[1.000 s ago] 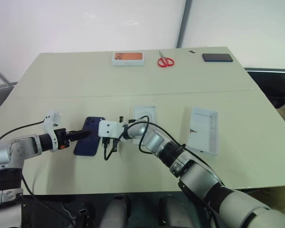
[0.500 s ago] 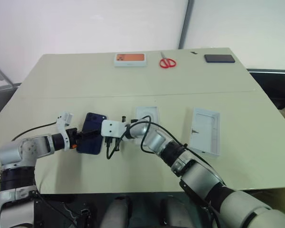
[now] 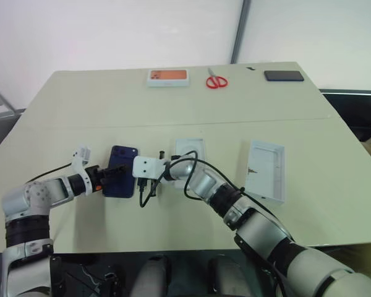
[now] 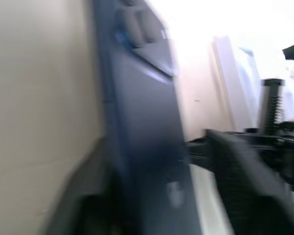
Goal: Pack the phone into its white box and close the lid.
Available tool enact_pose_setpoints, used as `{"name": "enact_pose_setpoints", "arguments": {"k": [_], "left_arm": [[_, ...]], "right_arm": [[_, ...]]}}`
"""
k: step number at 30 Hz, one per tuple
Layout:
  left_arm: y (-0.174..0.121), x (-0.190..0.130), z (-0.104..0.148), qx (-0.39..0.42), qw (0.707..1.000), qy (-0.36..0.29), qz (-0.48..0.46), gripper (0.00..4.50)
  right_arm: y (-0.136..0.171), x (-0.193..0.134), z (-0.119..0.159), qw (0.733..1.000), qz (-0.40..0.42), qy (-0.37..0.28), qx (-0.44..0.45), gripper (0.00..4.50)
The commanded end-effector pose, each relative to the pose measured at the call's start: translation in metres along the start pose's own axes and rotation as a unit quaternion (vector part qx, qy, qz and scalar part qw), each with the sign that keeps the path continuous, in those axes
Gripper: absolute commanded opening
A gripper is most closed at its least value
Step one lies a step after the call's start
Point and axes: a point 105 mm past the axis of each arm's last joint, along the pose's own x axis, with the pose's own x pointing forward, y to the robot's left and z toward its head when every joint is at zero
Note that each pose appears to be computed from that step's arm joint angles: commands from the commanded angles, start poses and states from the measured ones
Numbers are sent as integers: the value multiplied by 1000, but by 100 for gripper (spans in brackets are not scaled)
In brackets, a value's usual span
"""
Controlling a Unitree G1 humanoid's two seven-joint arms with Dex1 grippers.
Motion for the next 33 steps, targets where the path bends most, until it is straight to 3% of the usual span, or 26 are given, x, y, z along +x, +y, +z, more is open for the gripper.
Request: {"name": "enact_pose_setpoints", "arguments": {"k": [1, 10, 14, 16, 24, 28, 33], "left_arm": [[5, 11, -35, -42, 997, 60, 5, 153], [5, 9, -39, -57, 997, 56, 4, 153], [3, 8, -40, -66, 996, 52, 1, 28], [1, 7, -40, -68, 996, 53, -4, 1], [4, 2, -32, -95, 995, 28, -15, 1], [-3, -4, -18, -123, 991, -11, -51, 1], [-8, -12, -5, -166, 980, -53, -93, 1]], "right_arm": [[-5, -1, 10, 1000, -8, -17, -10, 0], [-3, -1, 9, 1000, -6, -17, -7, 0], [-2, -1, 8, 1000, -5, -17, -8, 0], [-2, -1, 8, 1000, -5, -17, -8, 0], [-5, -5, 16, 999, -5, -40, 13, 0], [-6, -23, 43, 983, 36, -139, 111, 0], [-25, -45, 51, 968, 19, -182, 172, 0]]}}
